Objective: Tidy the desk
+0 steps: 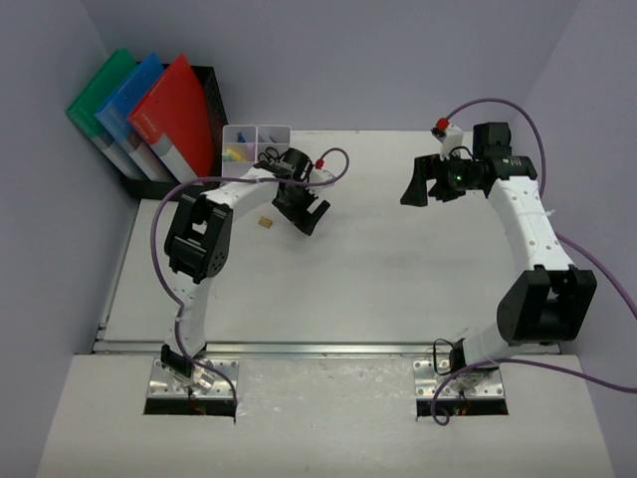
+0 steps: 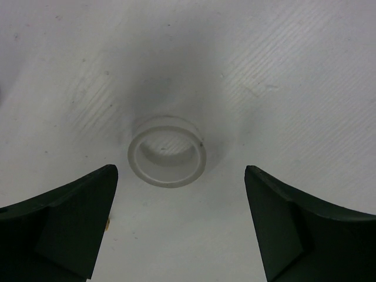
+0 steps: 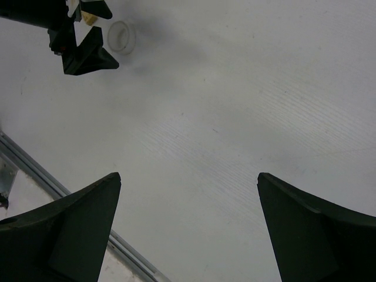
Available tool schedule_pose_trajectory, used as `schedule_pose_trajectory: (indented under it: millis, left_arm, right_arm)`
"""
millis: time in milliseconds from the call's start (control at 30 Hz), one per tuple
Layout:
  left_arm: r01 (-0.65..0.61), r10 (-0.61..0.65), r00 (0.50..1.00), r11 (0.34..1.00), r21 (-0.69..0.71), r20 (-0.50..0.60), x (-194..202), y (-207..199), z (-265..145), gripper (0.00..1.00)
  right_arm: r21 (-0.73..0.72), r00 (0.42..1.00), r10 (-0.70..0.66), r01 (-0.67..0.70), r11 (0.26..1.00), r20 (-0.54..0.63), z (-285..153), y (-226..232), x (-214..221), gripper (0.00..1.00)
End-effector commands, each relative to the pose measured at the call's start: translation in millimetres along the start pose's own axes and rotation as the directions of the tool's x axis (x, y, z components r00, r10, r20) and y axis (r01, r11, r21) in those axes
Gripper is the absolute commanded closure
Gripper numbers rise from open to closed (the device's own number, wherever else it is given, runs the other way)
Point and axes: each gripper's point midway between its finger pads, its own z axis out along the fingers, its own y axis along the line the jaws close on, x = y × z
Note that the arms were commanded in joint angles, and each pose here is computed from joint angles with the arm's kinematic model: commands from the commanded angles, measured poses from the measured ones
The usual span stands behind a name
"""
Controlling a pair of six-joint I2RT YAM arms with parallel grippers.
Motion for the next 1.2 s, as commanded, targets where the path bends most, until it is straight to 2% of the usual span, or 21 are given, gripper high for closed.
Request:
schedule_pose_trajectory:
  millis: [0, 133, 300, 433, 767, 867, 1167]
  left_arm:
    - [-0.051, 0.051, 0.999, 0.999, -0.020, -0.017, -8.6, -13.5, 8.5, 0.16]
    - [-0.059, 0.057, 0.997, 0.997, -0.048, -0.044, -7.2, -13.0, 14.8, 0.21]
    - [-0.070, 0.058, 0.989, 0.994, -0.083, -0.139, -5.6, -8.0, 22.2, 0.28]
    - [-0.064, 0.045, 0.982, 0.993, -0.099, -0.181, -3.3, -2.8, 29.1, 0.29]
    - [-0.064, 0.046, 0.985, 0.992, -0.104, -0.167, -12.9, 0.8, 33.4, 0.33]
    - [-0.066, 0.049, 0.986, 0.992, -0.106, -0.159, -14.2, 0.9, 31.9, 0.39]
    - [-0.085, 0.079, 0.996, 0.989, -0.121, -0.051, -41.2, 0.0, 12.2, 0.70]
  right_arm:
    - [0.009, 0.998, -0.039, 0.039, 0.999, 0.051, -12.3, 5.9, -10.0, 0.01]
    - [0.007, 0.998, -0.041, 0.041, 0.999, 0.053, -12.7, 6.7, -9.6, 0.01]
    - [0.002, 0.998, -0.040, 0.040, 0.999, 0.055, -12.9, 7.6, -10.0, 0.01]
    - [0.000, 0.997, -0.041, 0.041, 0.999, 0.058, -12.8, 8.2, -11.1, 0.01]
    - [0.004, 0.997, -0.044, 0.044, 0.999, 0.060, -14.2, 8.7, -9.9, 0.01]
    - [0.004, 0.997, -0.043, 0.043, 0.999, 0.061, -14.9, 8.7, -9.5, 0.01]
    - [0.003, 0.997, -0.046, 0.046, 0.999, 0.064, -15.3, 9.8, -9.3, 0.01]
